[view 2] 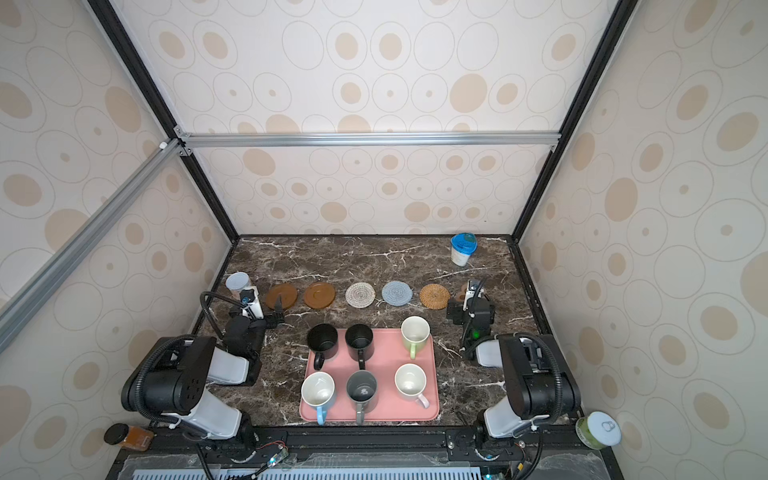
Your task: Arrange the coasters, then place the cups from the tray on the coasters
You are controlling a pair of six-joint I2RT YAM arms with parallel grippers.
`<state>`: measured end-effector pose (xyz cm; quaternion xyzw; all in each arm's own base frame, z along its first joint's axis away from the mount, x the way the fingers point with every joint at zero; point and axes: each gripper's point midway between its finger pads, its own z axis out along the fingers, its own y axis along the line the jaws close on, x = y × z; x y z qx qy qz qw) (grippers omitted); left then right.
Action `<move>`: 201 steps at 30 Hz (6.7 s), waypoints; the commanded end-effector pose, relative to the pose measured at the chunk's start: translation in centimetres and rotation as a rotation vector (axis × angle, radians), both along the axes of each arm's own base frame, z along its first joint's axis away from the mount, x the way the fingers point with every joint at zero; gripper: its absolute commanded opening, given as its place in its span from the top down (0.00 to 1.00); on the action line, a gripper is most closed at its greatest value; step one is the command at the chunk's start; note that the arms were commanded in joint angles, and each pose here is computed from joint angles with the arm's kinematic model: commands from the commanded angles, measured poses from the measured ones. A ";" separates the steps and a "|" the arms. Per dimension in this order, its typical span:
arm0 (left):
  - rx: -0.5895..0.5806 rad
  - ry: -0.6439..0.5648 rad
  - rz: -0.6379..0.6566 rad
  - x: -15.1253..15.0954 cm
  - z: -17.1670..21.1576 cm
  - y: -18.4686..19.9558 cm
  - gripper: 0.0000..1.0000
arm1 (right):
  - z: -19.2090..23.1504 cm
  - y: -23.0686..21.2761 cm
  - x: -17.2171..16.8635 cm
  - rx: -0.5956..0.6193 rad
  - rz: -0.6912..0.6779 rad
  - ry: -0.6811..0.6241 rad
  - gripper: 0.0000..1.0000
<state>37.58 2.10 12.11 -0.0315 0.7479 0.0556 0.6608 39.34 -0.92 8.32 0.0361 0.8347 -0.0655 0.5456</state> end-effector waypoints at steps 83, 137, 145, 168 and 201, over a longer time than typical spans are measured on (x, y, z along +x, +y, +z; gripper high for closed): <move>-0.290 0.300 -0.079 2.8 9.0 -2.9 0.00 | 11.8 1.5 -3.3 0.238 -0.050 0.257 0.00; -0.370 0.953 -0.307 9.2 -9.9 -20.4 0.00 | 11.8 10.1 -13.9 0.647 0.253 0.593 0.00; -0.411 0.904 -0.285 12.7 -10.2 -21.3 0.00 | 12.0 9.8 -13.9 0.650 0.232 0.580 0.00; -0.561 0.825 -0.307 18.8 -10.7 -26.4 0.00 | 13.0 9.5 -13.5 0.632 0.226 0.561 0.00; -0.547 0.754 -0.389 20.2 -5.4 -28.6 0.00 | 13.3 8.4 -14.0 0.611 0.162 0.540 0.00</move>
